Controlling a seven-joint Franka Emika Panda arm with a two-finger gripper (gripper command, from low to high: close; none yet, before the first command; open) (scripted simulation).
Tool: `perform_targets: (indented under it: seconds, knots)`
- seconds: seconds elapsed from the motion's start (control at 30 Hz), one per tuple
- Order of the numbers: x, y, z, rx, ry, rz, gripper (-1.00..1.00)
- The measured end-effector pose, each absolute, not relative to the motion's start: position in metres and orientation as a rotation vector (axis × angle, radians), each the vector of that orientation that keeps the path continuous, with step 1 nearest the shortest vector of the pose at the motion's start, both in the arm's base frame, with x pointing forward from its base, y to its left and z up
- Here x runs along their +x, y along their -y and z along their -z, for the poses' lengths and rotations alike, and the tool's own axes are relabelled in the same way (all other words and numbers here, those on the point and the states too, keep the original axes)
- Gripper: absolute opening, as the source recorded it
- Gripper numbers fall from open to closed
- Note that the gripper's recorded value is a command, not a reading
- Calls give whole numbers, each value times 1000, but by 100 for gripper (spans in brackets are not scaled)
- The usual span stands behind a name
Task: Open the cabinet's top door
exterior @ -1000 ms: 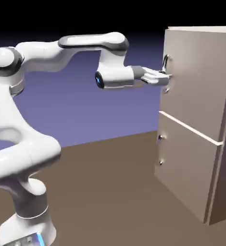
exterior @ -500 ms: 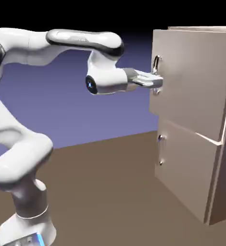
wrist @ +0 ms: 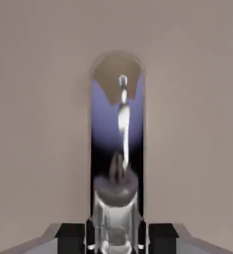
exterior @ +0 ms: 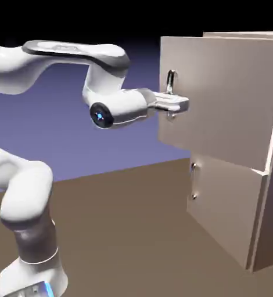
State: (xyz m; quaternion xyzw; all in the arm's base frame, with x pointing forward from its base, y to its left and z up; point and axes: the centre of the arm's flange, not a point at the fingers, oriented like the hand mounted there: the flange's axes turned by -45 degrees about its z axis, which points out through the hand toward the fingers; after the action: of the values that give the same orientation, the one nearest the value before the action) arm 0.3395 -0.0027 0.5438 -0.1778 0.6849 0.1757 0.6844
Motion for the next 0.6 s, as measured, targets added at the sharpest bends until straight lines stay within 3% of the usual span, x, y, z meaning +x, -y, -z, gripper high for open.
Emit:
perform_targets:
  seconds: [0.6]
  knots:
    - [283, 137, -544, -733, -1443, -734, -100]
